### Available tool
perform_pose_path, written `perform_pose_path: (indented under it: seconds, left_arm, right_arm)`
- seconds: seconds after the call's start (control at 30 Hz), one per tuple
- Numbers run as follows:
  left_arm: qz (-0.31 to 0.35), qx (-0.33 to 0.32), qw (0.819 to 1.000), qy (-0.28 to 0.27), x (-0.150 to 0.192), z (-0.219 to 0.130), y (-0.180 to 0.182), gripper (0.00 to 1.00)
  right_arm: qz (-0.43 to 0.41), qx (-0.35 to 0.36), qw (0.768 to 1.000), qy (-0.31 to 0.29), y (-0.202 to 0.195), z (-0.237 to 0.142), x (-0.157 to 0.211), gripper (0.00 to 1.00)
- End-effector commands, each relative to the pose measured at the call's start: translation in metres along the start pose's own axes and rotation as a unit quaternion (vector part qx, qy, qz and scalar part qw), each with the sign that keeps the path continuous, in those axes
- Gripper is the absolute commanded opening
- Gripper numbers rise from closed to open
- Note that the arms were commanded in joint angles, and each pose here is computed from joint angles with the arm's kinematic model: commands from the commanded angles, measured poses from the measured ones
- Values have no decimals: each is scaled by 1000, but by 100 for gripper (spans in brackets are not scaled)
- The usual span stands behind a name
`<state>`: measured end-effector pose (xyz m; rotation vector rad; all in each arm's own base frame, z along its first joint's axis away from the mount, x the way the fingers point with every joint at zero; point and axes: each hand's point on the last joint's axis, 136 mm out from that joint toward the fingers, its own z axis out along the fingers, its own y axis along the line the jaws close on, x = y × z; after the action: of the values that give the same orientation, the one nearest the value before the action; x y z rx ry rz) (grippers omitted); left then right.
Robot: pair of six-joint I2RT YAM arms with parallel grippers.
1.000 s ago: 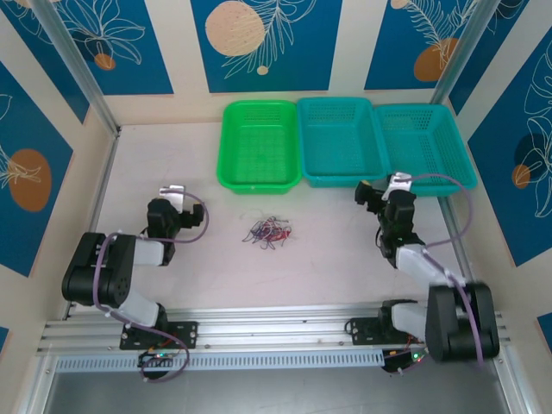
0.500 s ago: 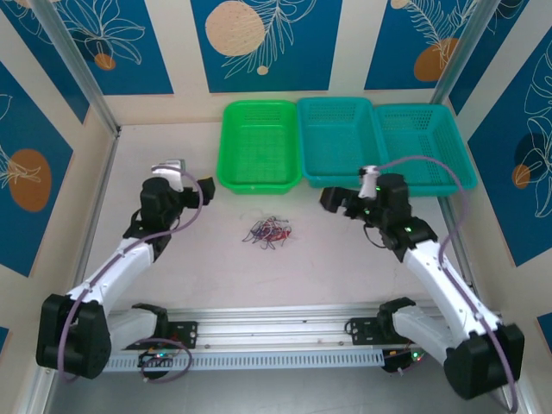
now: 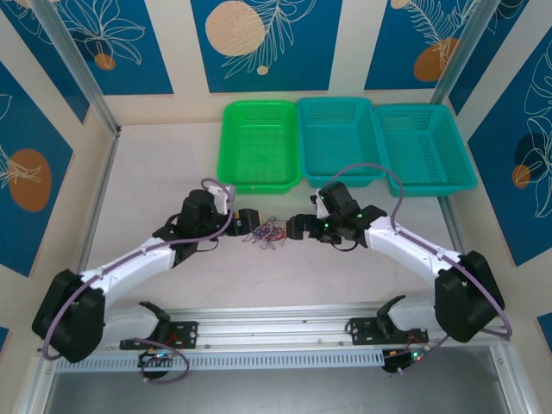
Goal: Untangle the cables
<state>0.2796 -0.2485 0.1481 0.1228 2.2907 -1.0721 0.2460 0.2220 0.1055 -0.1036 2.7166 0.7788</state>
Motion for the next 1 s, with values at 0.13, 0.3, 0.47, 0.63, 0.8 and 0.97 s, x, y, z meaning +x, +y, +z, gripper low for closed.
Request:
perform_pose_path:
  seconds: [0.13, 0.3, 0.47, 0.63, 0.8, 0.97]
  left_arm:
    - [-41, -18, 999, 23, 3, 36, 14, 67]
    - [-38, 12, 999, 18, -4, 56, 6, 56]
    - [-14, 4, 999, 29, -6, 65, 5, 33]
    - [-5, -2, 999, 32, -4, 60, 5, 0]
    - [-2, -10, 1000, 27, -2, 50, 7, 0]
    - [9, -51, 998, 26, 3, 39, 22, 28]
  right_arm:
    - [-21, 10, 1000, 1, 19, 17, -8, 100]
    - [-52, 29, 998, 4, 25, 33, -8, 100]
    - [-66, 46, 997, -2, 25, 46, -17, 100]
    - [-48, 47, 998, -5, 25, 66, -26, 100]
    - [-14, 54, 998, 1, 17, 85, -28, 89]
    - [-31, -11, 999, -3, 36, 79, -21, 90]
